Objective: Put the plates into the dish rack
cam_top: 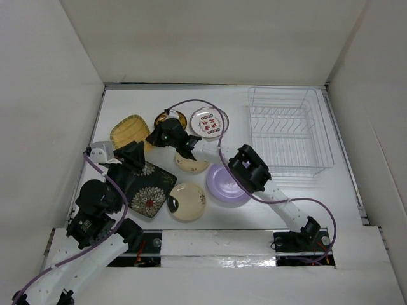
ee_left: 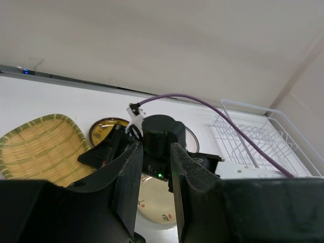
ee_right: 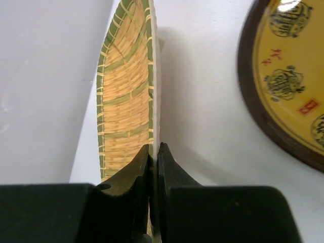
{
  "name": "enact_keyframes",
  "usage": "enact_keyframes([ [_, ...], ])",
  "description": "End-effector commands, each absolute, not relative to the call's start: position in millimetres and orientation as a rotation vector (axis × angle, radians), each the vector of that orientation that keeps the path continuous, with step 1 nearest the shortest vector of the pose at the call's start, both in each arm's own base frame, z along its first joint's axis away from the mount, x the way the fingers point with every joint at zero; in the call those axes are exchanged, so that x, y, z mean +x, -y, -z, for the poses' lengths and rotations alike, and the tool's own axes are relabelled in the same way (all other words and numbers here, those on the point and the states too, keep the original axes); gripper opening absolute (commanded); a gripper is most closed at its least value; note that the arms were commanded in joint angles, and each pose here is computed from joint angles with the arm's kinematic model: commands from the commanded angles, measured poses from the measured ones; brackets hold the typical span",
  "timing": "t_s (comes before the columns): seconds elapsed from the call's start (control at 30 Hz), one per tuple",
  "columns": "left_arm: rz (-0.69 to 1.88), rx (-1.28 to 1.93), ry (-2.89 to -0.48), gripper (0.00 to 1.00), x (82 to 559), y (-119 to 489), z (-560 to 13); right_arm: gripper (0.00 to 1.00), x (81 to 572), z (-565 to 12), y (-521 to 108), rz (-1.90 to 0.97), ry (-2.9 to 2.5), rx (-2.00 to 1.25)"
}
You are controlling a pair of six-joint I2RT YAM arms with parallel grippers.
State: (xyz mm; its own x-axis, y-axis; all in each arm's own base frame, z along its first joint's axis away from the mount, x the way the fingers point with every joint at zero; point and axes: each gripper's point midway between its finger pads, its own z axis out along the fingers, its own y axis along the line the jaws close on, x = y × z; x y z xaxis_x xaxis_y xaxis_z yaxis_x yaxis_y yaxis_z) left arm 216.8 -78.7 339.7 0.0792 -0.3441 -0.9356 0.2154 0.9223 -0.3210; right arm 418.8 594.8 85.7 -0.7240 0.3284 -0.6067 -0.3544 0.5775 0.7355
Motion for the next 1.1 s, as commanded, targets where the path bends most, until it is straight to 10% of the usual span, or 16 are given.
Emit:
enact_keyframes([
  [0.0,0.39,-0.213,-1.362,0.27,213,57,-352,0.0,413,-241,-603,-1.381,-1.738,-0.009],
  [0.37,0.402,-0.248,-1.309,0.3,205,46,-362,0.0,453,-374,-534,-1.404,-1.478,0.083],
  [1.07,0.522,-0.213,-1.211,0.36,176,42,-387,0.0,393,-385,54,0.309,-1.54,0.296],
])
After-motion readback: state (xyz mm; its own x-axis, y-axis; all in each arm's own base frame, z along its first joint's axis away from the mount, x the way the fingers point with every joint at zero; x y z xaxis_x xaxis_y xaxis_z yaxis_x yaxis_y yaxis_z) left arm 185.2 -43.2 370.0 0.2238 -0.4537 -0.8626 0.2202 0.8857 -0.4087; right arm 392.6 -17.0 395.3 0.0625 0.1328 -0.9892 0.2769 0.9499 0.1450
